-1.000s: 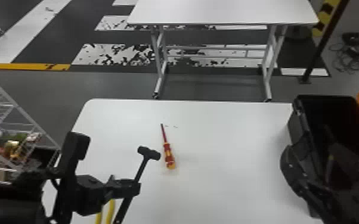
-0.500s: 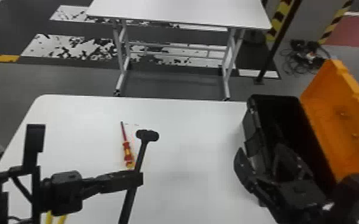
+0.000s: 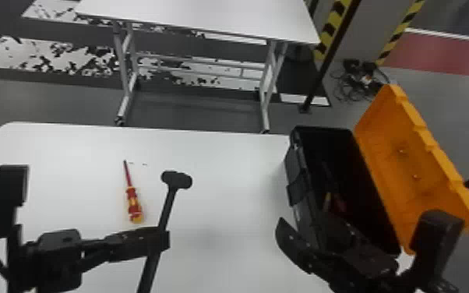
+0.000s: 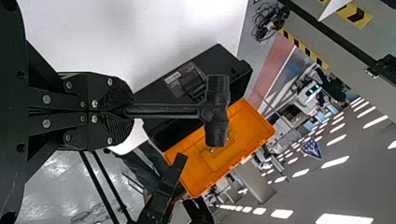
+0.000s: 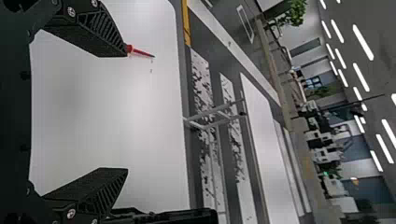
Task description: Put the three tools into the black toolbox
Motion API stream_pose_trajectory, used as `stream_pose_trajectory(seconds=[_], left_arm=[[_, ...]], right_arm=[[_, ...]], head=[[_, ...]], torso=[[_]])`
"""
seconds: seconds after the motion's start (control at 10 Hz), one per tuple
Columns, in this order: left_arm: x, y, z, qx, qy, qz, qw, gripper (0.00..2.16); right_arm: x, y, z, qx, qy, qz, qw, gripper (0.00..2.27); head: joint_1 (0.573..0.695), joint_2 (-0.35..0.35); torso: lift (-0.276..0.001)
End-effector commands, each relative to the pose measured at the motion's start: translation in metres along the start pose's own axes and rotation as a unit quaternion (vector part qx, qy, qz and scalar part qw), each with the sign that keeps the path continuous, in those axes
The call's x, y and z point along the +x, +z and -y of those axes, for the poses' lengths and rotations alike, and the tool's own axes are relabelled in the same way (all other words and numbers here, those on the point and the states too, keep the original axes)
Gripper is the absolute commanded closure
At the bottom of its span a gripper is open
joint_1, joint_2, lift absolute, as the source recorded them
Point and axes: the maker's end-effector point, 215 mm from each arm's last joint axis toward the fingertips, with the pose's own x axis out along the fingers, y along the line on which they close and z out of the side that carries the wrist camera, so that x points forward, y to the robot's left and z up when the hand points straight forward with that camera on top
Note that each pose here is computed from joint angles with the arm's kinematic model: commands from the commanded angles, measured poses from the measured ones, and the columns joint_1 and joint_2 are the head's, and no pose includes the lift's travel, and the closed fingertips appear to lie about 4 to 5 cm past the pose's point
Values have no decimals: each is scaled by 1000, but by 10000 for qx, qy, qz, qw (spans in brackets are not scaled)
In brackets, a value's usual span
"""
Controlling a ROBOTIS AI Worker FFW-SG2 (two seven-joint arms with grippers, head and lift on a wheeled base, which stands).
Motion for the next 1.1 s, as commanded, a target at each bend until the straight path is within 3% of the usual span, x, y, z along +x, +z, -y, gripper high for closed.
stream_pose_trajectory(seconds=[0.0,0.1,0.3,0.7,1.0], left_arm=[[3,-9,0,145,29,-115,9998,1892],[7,-14,3,196,-4,-205,9996,1892],[19,-20,18,268,-181,-303,9990,1892],[51,-30,41,356,-447,-431,9974,1892],[57,-31,34,325,-420,-475,9975,1892]], right_arm=[[-12,-21,-5,311,204,-681,9970,130],[-19,-36,-15,558,437,-1124,9911,130],[-21,-40,-38,784,838,-1406,9834,130],[-8,-24,-64,916,1179,-1207,9814,130],[-5,-27,-89,1067,1445,-1243,9759,130]], head=[[695,-180],[695,-183],[695,-189],[695,-211],[695,-213]], torso=[[-51],[-51],[-51],[-51],[-51]])
